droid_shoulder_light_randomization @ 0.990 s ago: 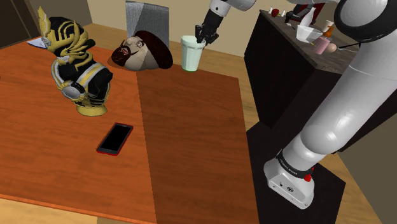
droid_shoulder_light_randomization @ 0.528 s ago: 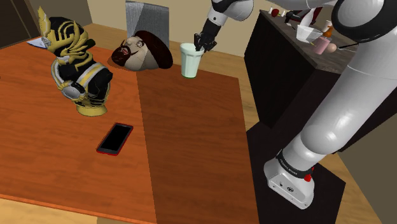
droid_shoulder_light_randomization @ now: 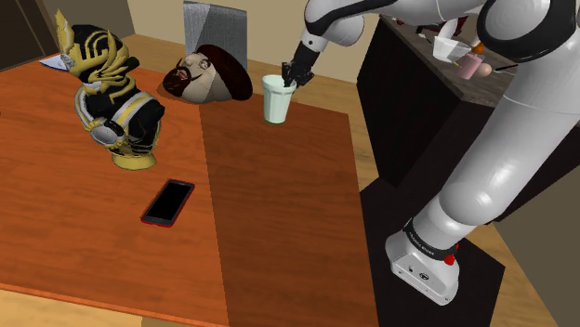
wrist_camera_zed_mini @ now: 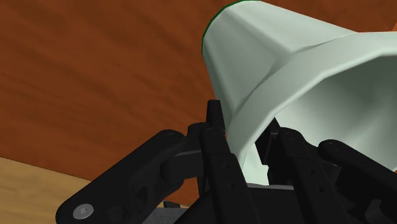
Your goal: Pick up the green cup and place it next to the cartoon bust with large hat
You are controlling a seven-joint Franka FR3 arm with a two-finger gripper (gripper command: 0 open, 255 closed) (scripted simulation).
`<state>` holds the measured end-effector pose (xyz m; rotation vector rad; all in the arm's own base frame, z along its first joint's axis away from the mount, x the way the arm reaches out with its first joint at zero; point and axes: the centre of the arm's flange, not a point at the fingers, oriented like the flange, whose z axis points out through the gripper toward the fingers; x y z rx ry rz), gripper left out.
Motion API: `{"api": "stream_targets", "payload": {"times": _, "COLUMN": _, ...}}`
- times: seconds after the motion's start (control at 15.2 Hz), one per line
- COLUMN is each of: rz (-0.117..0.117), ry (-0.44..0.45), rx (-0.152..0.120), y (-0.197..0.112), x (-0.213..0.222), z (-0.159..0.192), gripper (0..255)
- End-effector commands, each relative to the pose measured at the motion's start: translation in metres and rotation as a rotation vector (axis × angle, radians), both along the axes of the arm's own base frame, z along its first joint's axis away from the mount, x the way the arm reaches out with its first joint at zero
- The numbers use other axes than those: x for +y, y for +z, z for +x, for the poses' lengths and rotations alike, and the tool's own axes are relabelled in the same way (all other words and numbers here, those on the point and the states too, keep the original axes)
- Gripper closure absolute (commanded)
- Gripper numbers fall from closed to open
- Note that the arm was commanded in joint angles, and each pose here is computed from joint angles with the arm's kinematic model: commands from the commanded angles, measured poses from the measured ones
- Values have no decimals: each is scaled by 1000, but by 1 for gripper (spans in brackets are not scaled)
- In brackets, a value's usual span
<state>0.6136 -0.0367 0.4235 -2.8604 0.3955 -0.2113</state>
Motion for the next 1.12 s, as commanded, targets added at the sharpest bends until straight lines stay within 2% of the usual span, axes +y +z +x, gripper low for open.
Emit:
{"api": "stream_targets", "payload": {"times": 0.0, "rz": 0, "ry": 0, "rx": -1, "y": -10, "x": 0, "z": 1, "gripper": 255}}
{"api": "stream_targets", "payload": {"times": 0.46, "rz": 0, "ry": 0, "rx": -1, "y": -47, "x": 0, "z": 1, "gripper": 255}}
{"api": "stream_targets", "payload": {"times": 0.99, "rz": 0, "ry": 0, "rx": -1, "y": -47, "x": 0, "z": 1, "gripper": 255}}
{"api": "stream_targets", "payload": {"times": 1.06, "rz": 0, "ry": 0, "rx": -1, "y": -47, "x": 0, "z": 1, "gripper": 0}}
